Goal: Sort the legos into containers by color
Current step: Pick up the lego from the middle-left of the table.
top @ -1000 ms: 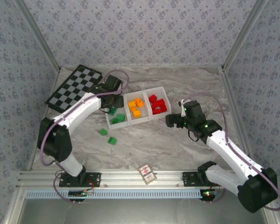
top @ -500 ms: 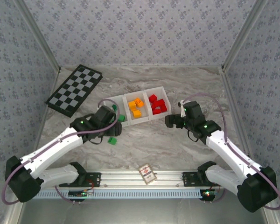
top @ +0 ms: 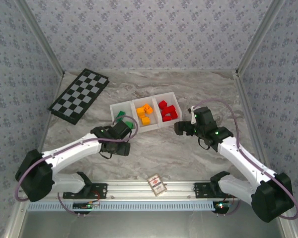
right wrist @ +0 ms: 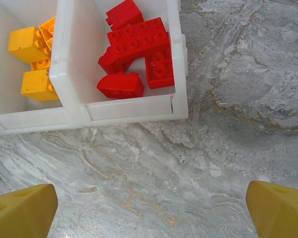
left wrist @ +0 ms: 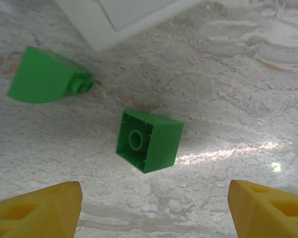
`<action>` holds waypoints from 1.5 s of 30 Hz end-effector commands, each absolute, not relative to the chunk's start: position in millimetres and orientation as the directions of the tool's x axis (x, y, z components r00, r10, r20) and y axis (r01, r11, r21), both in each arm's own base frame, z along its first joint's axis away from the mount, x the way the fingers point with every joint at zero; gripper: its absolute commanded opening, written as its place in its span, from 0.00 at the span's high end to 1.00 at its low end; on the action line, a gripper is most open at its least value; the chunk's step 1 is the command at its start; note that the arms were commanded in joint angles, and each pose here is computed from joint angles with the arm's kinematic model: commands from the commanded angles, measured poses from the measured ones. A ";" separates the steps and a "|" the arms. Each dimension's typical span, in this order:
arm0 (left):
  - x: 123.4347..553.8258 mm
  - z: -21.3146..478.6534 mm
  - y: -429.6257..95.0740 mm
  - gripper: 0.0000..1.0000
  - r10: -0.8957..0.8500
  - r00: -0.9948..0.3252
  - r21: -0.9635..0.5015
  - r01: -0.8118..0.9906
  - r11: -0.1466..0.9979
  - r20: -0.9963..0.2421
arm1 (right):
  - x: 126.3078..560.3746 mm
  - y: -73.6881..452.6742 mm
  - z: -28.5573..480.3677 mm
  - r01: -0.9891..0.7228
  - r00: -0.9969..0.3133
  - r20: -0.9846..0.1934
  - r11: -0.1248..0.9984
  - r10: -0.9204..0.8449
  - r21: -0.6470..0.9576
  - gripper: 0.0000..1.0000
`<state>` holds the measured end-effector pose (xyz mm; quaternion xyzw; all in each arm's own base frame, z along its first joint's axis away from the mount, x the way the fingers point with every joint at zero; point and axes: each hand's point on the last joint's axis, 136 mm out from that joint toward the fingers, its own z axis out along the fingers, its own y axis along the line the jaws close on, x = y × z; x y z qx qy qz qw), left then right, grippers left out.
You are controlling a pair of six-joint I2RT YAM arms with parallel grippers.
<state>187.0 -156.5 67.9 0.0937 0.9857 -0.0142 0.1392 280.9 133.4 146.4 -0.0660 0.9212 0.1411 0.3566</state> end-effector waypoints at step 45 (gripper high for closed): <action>206.2 33.1 -142.0 0.71 -0.013 -0.976 -0.091 0.007 0.996 -0.217 | 271.8 122.9 143.6 -0.179 -0.749 -0.662 0.957 0.019 0.230 0.00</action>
